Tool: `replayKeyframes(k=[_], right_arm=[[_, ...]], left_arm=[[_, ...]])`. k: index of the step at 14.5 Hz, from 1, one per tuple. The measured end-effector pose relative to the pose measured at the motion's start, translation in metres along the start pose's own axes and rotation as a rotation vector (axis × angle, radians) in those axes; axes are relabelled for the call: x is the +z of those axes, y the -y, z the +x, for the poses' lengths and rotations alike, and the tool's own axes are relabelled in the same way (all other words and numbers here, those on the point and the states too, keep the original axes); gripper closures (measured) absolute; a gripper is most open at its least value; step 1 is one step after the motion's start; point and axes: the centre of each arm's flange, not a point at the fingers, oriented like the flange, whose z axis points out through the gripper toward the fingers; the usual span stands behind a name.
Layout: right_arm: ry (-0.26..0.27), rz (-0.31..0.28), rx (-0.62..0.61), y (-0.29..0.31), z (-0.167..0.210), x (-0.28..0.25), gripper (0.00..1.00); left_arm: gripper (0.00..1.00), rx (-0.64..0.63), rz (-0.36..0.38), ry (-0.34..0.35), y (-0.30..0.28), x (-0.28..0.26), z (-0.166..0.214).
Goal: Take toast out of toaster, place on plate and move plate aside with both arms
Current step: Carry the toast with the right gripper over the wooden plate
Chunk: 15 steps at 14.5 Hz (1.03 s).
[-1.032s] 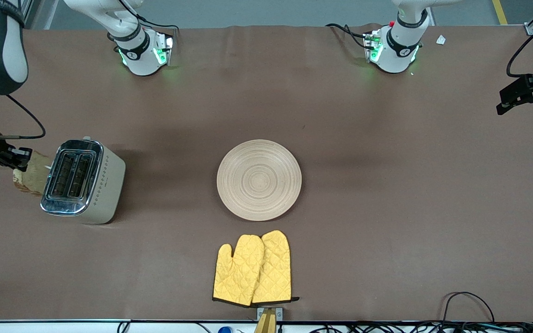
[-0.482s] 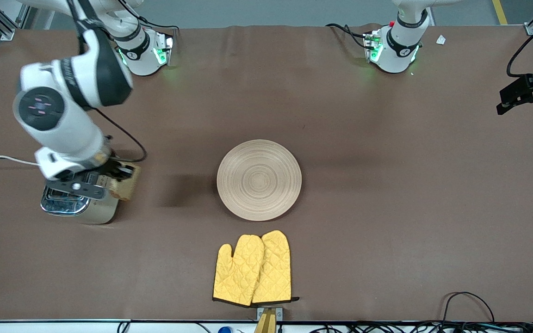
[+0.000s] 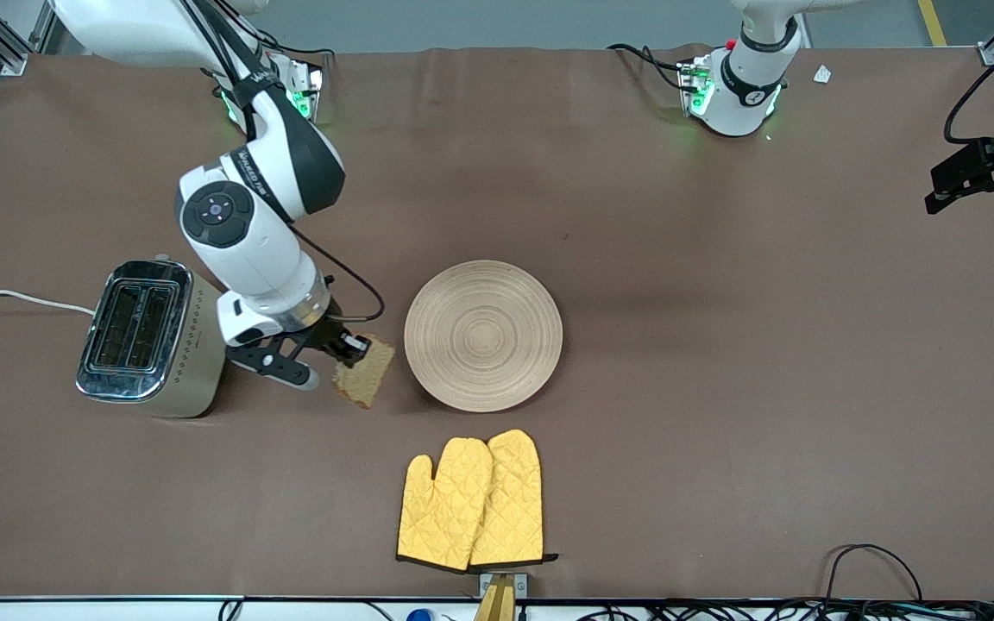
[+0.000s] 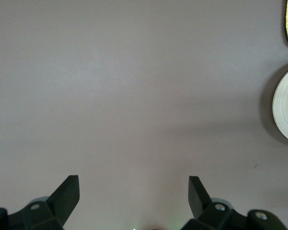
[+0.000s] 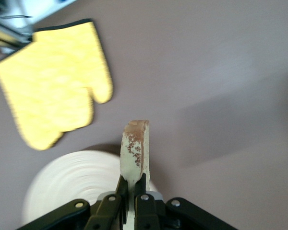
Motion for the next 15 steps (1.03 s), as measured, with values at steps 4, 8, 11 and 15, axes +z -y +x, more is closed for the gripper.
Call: replayKeyframes(k=[4,8,11,15], right_arm=[[-0.015,0.109,0.010,0.016,-0.013,0.005,0.91],[-0.007,0.203,0.013,0.038,-0.042,0.026,0.91],[0.022,0.236,-0.005,0.058,-0.071,0.044,0.91],[0.036,0.316,-0.036,0.061,-0.121,0.086,0.91]], left_arm=[[0.00,0.011,0.000,0.001,-0.006,0.000,0.000],[0.00,0.017,0.000,0.002,-0.009,0.001,0.001],[0.00,0.033,-0.001,0.009,-0.017,0.003,0.002],[0.00,0.135,-0.015,0.066,-0.067,0.028,0.011]])
